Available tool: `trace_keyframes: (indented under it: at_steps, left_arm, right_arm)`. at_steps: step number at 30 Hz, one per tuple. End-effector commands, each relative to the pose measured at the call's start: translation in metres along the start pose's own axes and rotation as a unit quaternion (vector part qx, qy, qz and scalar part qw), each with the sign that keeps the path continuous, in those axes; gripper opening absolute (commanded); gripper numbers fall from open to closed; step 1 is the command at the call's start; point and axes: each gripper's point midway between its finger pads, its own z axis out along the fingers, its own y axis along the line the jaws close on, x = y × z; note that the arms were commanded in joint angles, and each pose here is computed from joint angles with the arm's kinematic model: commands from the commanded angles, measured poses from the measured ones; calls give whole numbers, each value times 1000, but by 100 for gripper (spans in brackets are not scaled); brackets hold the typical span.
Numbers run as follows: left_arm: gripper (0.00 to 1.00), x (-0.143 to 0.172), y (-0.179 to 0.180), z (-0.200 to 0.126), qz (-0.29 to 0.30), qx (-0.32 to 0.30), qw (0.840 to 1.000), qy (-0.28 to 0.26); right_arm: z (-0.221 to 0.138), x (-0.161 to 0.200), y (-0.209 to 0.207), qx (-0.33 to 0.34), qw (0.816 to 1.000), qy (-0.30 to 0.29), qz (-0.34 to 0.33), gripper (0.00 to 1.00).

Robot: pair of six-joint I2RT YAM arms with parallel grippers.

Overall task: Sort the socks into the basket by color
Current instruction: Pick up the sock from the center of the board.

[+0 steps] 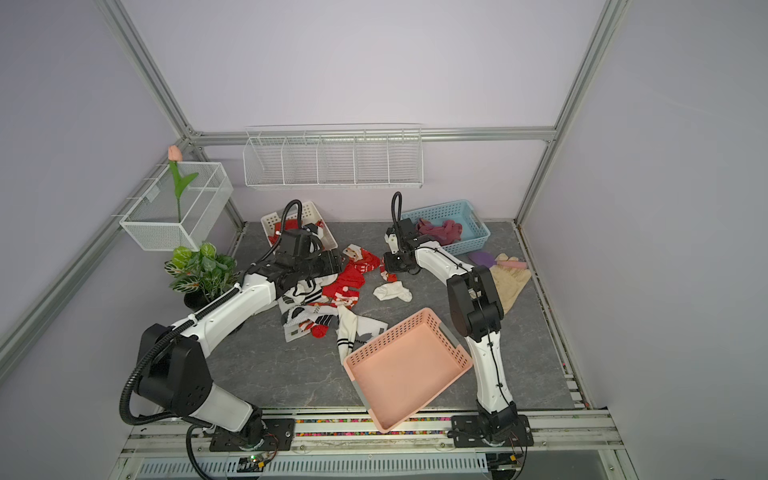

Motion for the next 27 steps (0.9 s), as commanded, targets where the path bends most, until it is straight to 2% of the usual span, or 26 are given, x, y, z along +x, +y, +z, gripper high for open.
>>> trace_keyframes:
  at_steps: [1,12,21,27]
  left_arm:
    - [75,9,-10,5,21,31,999,2]
    - [76,17,-50,0,58,126,990,-29]
    - [76,15,-85,-8,81,202,974,-55]
    - [76,17,-86,1,83,203,975,-44]
  right_arm:
    - [-46,-19,31,-66,997,-35,1,29]
    - [-104,-31,83,-224,971,-51,63,27]
    - [-120,-30,102,-275,957,-48,75,28]
    - [-130,-29,116,-303,949,-47,73,28]
